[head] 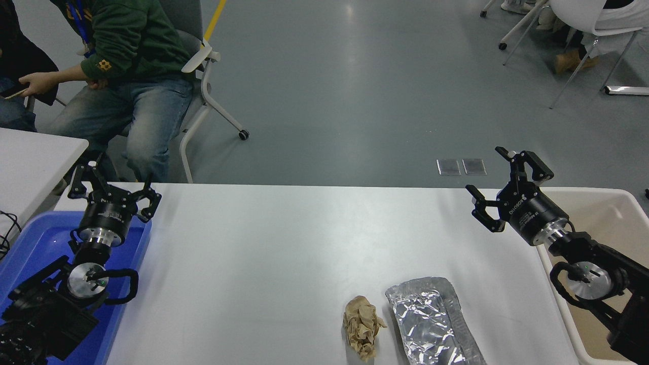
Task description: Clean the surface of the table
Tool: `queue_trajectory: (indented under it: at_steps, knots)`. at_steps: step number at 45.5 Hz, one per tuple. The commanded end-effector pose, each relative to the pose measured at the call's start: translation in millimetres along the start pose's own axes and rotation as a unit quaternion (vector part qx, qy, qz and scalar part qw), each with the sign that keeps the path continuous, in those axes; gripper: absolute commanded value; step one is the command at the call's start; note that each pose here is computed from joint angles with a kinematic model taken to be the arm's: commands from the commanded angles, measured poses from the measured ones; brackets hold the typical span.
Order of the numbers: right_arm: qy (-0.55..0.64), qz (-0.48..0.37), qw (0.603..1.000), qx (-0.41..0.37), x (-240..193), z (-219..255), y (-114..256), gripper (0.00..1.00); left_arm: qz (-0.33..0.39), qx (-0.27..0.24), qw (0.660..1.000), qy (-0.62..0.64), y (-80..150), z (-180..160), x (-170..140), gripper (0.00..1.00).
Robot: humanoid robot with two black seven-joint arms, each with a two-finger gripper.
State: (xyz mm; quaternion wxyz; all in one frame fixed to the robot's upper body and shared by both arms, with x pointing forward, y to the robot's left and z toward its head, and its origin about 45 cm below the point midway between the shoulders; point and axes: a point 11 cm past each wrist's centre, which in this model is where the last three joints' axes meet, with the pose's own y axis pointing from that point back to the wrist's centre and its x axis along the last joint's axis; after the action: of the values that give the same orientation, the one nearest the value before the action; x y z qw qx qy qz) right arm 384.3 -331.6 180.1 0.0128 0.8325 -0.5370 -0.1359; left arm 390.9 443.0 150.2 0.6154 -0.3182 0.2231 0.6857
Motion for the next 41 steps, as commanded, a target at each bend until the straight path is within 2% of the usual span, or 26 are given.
queue_trajectory:
  at_steps: [1,7,13,19,41]
  knots:
    - [0.135,-0.059,0.983,-0.109,-18.7,12.6,14.4,1.0,0.0,0.0,1.0,0.0,-0.2,0.1,-0.2,1.0]
    - [0.213,-0.086,0.961,-0.156,-21.3,19.6,24.8,1.0,0.0,0.0,1.0,0.0,0.3,-0.1,0.3,1.0]
    - [0.308,-0.125,0.921,-0.202,-27.8,22.1,34.2,1.0,0.0,0.0,1.0,0.0,0.3,-0.1,0.3,1.0]
    - [0.353,-0.178,0.889,-0.23,-35.2,22.5,45.7,1.0,0.0,0.0,1.0,0.0,-0.2,0.1,-0.2,1.0]
    - [0.56,-0.268,0.749,-0.232,-59.6,24.6,70.2,1.0,0.0,0.0,1.0,0.0,0.3,-0.1,0.3,1.0]
